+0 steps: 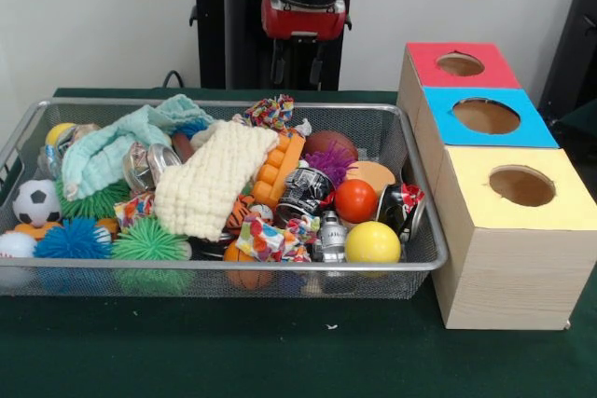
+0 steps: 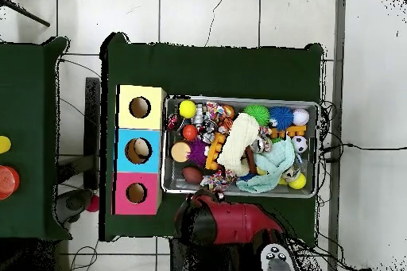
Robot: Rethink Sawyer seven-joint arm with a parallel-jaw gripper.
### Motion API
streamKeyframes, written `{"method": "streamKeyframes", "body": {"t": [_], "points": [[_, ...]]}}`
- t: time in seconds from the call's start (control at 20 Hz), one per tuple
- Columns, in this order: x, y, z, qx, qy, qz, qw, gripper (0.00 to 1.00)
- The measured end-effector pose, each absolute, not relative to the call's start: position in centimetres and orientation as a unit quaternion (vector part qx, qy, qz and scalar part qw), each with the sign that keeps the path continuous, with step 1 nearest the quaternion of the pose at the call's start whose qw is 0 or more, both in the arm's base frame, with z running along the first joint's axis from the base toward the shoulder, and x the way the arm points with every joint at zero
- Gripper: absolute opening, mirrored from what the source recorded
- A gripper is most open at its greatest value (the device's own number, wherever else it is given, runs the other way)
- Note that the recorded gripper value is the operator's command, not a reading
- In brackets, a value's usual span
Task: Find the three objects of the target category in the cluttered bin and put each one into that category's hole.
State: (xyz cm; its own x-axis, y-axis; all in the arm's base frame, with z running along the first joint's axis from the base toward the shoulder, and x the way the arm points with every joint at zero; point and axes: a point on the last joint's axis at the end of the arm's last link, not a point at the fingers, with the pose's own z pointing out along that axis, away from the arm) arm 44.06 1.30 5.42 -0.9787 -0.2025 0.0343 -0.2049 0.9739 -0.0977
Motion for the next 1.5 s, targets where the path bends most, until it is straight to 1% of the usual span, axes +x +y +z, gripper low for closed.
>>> {"method": "streamKeyframes", "body": {"t": [0.45,0.8,1.2,1.3,1.5], "points": [[41.4,-0.5,3.3,0.115,-0.991,0.048,0.045,1.0],[39.8,-2.3,2.3,0.127,-0.989,0.054,0.051,1.0],[39.7,-3.0,1.2,0.141,-0.988,0.061,0.005,1.0],[40.1,-3.2,0.9,0.141,-0.988,0.063,-0.022,1.0],[39.9,-3.4,0.7,0.14,-0.988,0.064,-0.032,1.0]]}}
